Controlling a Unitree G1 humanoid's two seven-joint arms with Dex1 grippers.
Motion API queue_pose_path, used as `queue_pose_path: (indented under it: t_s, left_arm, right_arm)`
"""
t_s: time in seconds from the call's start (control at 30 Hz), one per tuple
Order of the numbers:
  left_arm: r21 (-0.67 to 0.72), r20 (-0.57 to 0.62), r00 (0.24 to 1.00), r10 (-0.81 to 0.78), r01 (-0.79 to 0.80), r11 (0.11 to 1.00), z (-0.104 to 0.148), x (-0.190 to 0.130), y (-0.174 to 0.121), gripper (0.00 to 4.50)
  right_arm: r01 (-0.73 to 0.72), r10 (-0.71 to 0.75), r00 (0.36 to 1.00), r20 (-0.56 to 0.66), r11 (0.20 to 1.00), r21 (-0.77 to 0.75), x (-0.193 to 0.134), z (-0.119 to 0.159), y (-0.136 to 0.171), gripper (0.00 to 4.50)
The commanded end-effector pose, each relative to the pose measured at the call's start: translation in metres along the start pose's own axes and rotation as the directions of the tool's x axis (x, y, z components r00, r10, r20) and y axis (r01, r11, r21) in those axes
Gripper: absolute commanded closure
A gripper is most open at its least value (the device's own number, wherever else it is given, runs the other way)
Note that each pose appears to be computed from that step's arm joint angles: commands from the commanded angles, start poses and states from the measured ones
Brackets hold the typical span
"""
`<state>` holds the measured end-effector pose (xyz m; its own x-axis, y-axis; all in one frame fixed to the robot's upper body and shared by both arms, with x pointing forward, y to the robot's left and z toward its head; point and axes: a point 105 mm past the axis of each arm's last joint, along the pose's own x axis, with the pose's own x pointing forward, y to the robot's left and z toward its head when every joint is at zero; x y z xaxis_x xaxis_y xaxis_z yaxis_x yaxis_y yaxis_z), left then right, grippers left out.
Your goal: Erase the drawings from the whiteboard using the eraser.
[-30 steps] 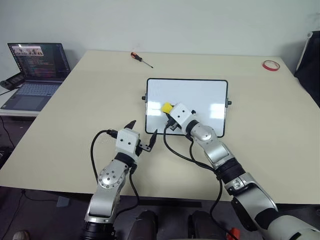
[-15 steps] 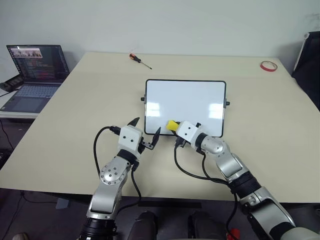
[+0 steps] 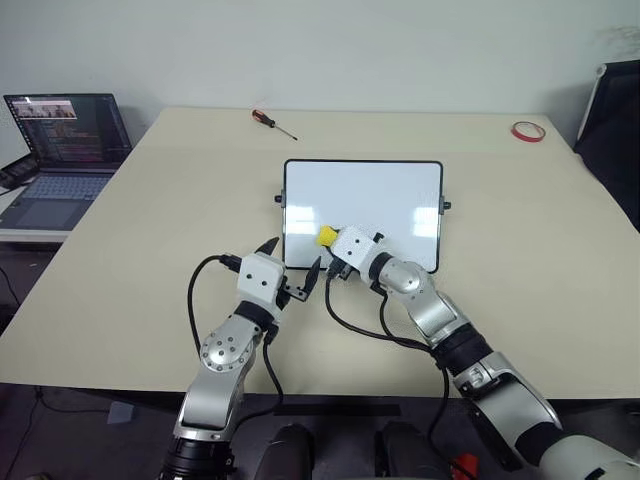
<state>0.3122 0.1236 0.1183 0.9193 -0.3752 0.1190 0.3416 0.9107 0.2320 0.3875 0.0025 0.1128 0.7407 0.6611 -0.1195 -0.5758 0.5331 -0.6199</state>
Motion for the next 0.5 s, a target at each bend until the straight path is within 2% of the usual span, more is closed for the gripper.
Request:
queue_pose_path:
  t_s: [0.03, 0.13, 0.27, 0.5]
  left_arm:
    - [0.011, 0.052, 0.999, 0.009, -0.009, 1.000, 0.015, 0.000, 0.001, 0.00]
    - [0.010, 0.051, 0.999, 0.011, -0.011, 1.000, 0.015, -0.001, 0.000, 0.00]
    - [0.009, 0.046, 0.999, 0.008, -0.008, 1.000, 0.014, -0.002, 0.001, 0.00]
    - [0.010, 0.046, 0.999, -0.016, 0.016, 1.000, 0.014, 0.001, 0.000, 0.00]
  right_arm:
    - [0.033, -0.033, 0.999, 0.008, 0.999, -0.024, 0.003, 0.004, -0.007, 3.28]
    - [0.030, -0.030, 1.000, 0.005, 0.999, -0.030, 0.000, 0.000, -0.007, 3.28]
    - [0.011, -0.012, 0.999, -0.042, 0.999, -0.040, -0.017, -0.021, -0.006, 3.28]
    - [0.014, -0.018, 0.996, -0.088, 0.999, -0.038, -0.041, -0.036, -0.013, 3.28]
